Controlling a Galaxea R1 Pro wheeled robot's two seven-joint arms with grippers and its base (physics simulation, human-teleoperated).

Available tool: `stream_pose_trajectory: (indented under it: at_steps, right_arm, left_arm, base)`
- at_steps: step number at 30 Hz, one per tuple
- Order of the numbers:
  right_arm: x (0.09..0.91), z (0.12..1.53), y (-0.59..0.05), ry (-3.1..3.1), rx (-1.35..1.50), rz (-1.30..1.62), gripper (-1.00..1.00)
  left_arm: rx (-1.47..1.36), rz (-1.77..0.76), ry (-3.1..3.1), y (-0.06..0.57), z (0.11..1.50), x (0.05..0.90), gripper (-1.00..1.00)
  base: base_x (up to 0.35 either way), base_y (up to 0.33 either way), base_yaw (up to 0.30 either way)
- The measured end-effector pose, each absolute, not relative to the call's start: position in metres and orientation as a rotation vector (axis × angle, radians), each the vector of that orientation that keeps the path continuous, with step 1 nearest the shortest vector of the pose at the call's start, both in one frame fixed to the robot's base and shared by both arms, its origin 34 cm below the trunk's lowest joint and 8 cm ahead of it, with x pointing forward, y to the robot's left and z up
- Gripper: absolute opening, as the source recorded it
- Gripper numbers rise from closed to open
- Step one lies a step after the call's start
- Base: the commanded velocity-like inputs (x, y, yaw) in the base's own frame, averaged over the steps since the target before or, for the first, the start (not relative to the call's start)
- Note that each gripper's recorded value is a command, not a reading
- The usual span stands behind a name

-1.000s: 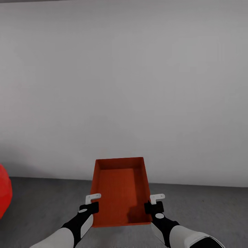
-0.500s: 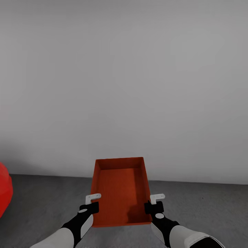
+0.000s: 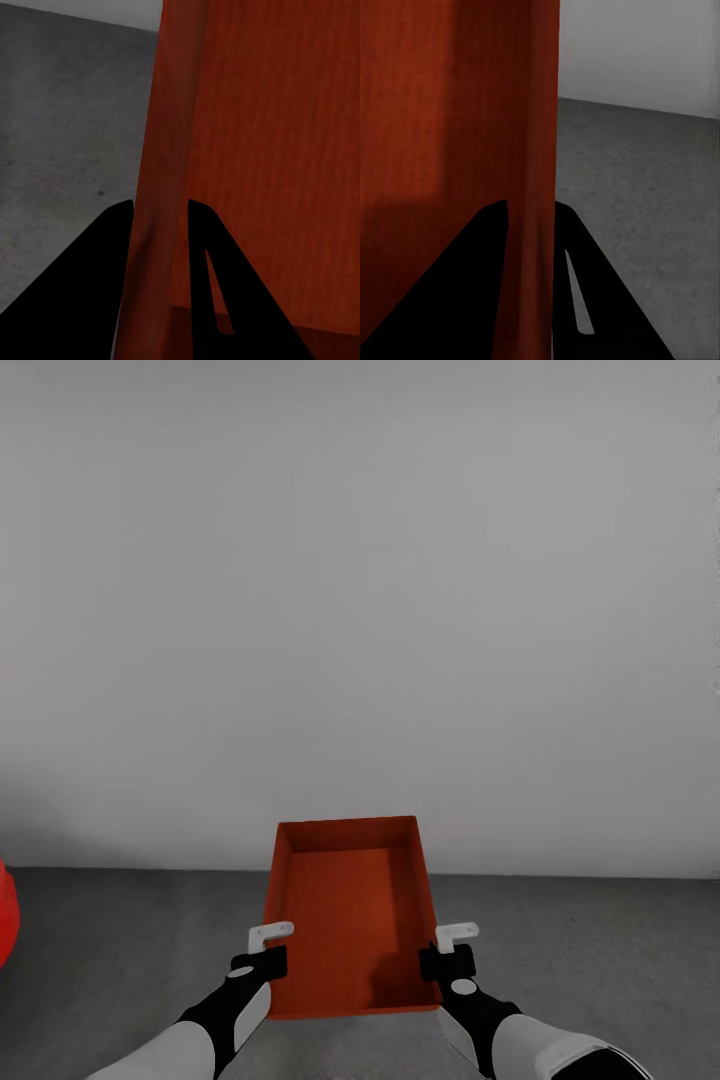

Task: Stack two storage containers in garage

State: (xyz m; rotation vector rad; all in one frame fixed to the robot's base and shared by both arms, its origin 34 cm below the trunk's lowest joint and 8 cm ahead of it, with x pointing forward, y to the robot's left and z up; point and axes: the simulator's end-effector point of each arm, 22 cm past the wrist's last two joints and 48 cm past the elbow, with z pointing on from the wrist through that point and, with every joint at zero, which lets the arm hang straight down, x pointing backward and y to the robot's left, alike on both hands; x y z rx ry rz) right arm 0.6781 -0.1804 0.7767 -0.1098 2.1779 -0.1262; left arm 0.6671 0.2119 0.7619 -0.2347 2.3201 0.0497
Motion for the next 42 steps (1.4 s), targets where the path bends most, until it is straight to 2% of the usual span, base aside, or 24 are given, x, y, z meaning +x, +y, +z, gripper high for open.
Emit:
stream_pose_trajectory:
  at_steps: [21, 42]
  right_arm:
    - [0.672, 0.758, -0.180, 2.212, -0.111, -0.125, -1.00]
    - [0.666, 0.740, -0.180, 2.246, -0.115, -0.124, -1.00]
  left_arm:
    - [-0.234, 0.055, 2.354, 0.212, 0.744, 0.661, -1.00]
    - [-0.236, 0.059, 2.387, 0.212, 0.726, 0.654, -1.00]
  base:
    - [0.000, 0.000, -0.106]
    - [0.000, 0.000, -0.007]
